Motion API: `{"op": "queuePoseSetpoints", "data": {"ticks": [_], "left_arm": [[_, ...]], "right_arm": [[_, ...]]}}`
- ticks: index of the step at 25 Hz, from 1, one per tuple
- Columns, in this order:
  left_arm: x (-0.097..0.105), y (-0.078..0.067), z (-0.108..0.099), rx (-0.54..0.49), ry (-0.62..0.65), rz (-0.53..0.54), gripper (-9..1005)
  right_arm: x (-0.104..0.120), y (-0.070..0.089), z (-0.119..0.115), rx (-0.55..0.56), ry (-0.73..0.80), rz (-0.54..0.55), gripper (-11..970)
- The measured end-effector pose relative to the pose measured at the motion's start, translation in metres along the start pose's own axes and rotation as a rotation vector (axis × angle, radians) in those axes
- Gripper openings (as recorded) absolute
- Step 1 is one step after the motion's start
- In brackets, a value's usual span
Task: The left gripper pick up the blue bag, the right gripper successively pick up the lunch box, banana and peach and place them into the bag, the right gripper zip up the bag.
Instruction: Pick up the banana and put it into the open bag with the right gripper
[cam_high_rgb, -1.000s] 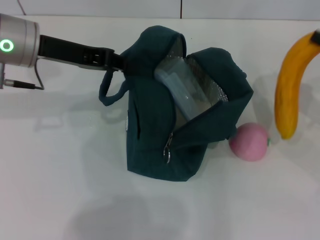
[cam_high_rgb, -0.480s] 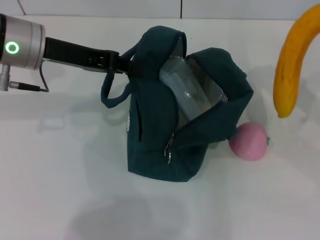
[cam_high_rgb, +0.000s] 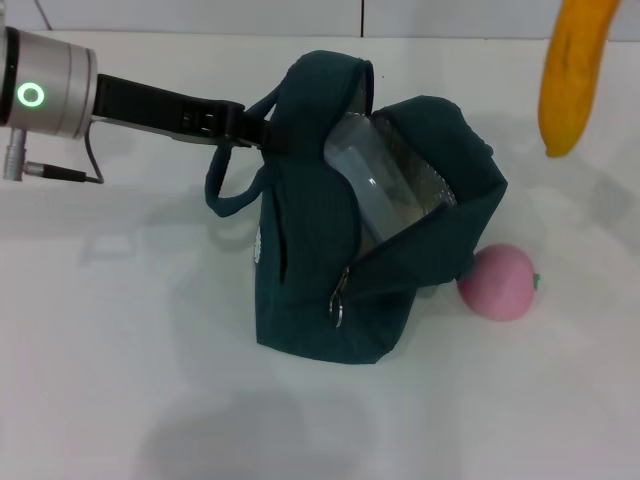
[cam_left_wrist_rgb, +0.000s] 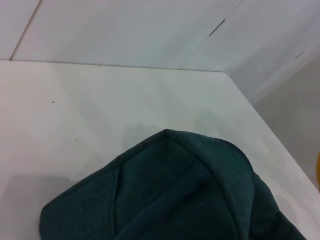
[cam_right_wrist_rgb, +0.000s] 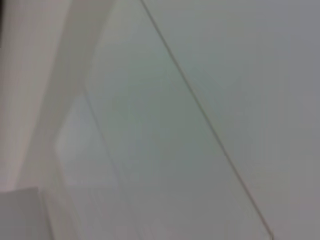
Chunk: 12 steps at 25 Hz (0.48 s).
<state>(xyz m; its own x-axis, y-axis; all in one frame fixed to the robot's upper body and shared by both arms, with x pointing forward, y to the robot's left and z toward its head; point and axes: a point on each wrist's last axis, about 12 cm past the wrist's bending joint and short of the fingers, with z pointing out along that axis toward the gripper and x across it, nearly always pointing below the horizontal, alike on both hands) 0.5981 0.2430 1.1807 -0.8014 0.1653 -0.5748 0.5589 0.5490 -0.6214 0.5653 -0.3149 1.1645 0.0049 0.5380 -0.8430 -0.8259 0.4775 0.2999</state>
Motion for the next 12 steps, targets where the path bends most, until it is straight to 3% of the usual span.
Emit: {"op": "queuePoseSetpoints", "data": {"ticks": [5,12], "left_arm": [[0.0,-0.001,0.001,0.002,0.001,0.001,43],[-0.001,-0.001,0.002,0.005,0.001,0.003,42]], "right_arm": [[0.006,0.006,0.031,-0.085,-0.008,0.016,378],[0.033,0.019,0.066,-0.185,0.098,0.07,375]]}}
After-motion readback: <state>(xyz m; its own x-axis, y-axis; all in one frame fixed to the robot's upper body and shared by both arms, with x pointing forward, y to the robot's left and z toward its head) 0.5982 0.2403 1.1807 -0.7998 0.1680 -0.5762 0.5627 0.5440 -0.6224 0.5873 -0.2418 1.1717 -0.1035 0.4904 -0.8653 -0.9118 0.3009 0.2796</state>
